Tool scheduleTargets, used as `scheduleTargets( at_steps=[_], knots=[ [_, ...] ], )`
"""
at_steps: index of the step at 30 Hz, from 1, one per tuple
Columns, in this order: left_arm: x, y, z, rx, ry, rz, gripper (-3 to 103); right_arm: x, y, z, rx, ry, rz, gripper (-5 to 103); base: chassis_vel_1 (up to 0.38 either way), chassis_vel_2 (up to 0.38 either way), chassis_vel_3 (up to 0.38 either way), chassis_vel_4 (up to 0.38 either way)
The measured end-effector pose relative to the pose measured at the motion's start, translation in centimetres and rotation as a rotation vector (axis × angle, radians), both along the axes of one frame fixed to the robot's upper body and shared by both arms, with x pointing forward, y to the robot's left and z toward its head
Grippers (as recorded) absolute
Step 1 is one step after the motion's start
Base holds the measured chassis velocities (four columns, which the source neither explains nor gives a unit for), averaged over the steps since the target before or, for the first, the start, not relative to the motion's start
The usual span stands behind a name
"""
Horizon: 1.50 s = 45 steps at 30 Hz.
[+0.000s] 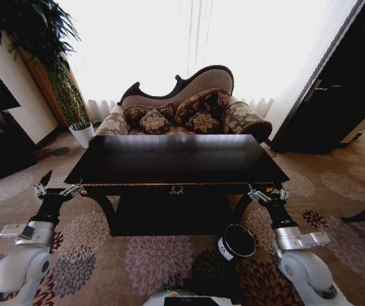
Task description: Move to the front of the table and place the trash on the table into the trash bin.
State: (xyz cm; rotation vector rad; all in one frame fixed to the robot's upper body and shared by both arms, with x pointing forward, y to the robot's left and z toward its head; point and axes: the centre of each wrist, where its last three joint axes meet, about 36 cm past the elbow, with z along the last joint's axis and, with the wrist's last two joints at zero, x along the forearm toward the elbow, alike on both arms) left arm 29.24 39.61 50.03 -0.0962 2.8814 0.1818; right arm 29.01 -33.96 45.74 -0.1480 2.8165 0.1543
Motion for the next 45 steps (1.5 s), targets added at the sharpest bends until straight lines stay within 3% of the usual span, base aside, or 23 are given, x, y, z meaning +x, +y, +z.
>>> scheduleTargets(
  at_steps=[45],
  knots=[
    [0.00, 0.00, 0.00, 0.000, 0.000, 0.000, 100, -0.01, -0.01, -0.01, 0.000, 0.000, -0.001, 100, 0.095, -0.095, -0.099, 0.101]
  ],
)
